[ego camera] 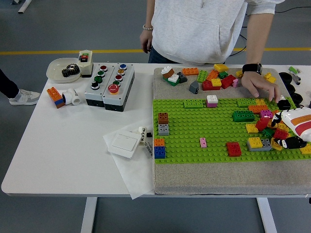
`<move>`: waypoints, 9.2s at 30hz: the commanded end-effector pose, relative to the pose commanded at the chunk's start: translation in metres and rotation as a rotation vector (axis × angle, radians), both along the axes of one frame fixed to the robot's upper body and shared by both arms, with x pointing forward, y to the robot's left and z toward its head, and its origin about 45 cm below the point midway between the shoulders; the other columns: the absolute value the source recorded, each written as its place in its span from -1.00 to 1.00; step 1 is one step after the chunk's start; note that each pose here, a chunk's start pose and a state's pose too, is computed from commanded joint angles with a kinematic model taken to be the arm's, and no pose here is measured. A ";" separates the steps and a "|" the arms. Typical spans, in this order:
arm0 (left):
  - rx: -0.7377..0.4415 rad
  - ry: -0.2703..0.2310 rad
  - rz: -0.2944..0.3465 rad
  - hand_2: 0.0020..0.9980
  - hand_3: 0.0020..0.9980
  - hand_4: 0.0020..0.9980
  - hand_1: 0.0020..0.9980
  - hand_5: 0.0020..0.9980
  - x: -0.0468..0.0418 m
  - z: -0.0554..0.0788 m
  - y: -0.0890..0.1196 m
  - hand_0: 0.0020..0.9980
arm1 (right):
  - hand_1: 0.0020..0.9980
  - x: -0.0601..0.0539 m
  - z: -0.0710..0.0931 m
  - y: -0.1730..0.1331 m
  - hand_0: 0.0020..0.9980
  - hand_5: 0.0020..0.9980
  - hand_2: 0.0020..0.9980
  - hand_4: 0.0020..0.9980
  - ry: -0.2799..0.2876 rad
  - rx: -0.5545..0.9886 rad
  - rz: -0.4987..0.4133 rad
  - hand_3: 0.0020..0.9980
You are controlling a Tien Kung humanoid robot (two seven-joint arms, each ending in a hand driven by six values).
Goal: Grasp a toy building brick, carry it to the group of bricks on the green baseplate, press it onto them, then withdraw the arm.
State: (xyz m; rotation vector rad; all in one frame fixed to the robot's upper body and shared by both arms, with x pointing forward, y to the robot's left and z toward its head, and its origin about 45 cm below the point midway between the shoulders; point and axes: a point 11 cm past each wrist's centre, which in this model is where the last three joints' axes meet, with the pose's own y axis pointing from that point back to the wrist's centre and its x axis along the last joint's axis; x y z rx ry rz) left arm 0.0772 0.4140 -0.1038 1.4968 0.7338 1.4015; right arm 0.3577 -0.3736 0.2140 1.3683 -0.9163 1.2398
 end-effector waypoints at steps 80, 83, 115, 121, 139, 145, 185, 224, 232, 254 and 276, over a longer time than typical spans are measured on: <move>-0.006 -0.011 0.001 0.50 0.18 0.23 0.53 0.28 0.0068 0.001 -0.001 0.51 | 0.20 0.052 -0.012 0.018 0.10 -0.31 0.38 0.93 0.127 0.188 -0.109 0.28; -0.007 -0.012 0.001 0.51 0.18 0.23 0.53 0.28 0.0071 0.001 -0.001 0.51 | 0.20 0.054 -0.014 0.018 0.09 -0.28 0.37 0.93 0.132 0.180 -0.113 0.27; -0.010 -0.020 -0.002 0.51 0.18 0.23 0.53 0.28 0.0130 0.002 -0.002 0.51 | -0.05 0.058 -0.027 0.015 -0.26 -0.28 0.12 0.70 0.149 0.175 -0.134 0.06; -0.010 -0.021 -0.002 0.51 0.18 0.23 0.53 0.28 0.0134 0.002 -0.002 0.51 | -0.10 0.058 -0.023 0.016 -0.35 -0.28 0.08 0.64 0.122 0.179 -0.123 0.03; -0.009 -0.019 -0.002 0.50 0.18 0.23 0.53 0.28 0.0127 0.002 -0.002 0.51 | -0.16 0.057 -0.023 0.015 -0.54 -0.18 -0.01 0.52 0.098 0.154 -0.112 -0.01; -0.009 -0.016 -0.005 0.50 0.18 0.23 0.53 0.28 0.0122 0.002 -0.002 0.51 | -0.17 0.057 -0.025 0.015 -0.53 -0.19 -0.02 0.54 0.110 0.154 -0.112 -0.01; -0.011 -0.023 -0.006 0.49 0.18 0.23 0.51 0.29 0.0150 0.002 -0.003 0.51 | -0.12 0.031 0.011 0.015 -0.42 -0.25 0.01 0.47 -0.048 0.254 -0.096 0.01; -0.010 -0.015 -0.008 0.49 0.18 0.23 0.50 0.29 0.0114 0.002 -0.002 0.50 | 0.05 -0.001 -0.002 0.006 -0.14 0.53 0.27 1.00 -0.002 0.223 -0.310 0.42; -0.009 -0.011 -0.011 0.48 0.18 0.23 0.49 0.29 0.0110 0.002 -0.002 0.50 | 0.05 0.000 0.008 0.015 -0.15 0.52 0.27 1.00 -0.038 0.202 -0.248 0.42; -0.006 -0.021 -0.008 0.48 0.18 0.23 0.50 0.29 0.0145 0.003 0.000 0.50 | 0.04 0.007 0.012 0.031 -0.20 0.47 0.24 1.00 -0.033 0.132 -0.161 0.38; -0.006 -0.025 -0.003 0.48 0.18 0.23 0.50 0.29 0.0161 0.004 0.001 0.51 | -0.03 0.011 0.006 0.034 -0.30 0.47 0.17 1.00 0.021 0.171 -0.276 0.24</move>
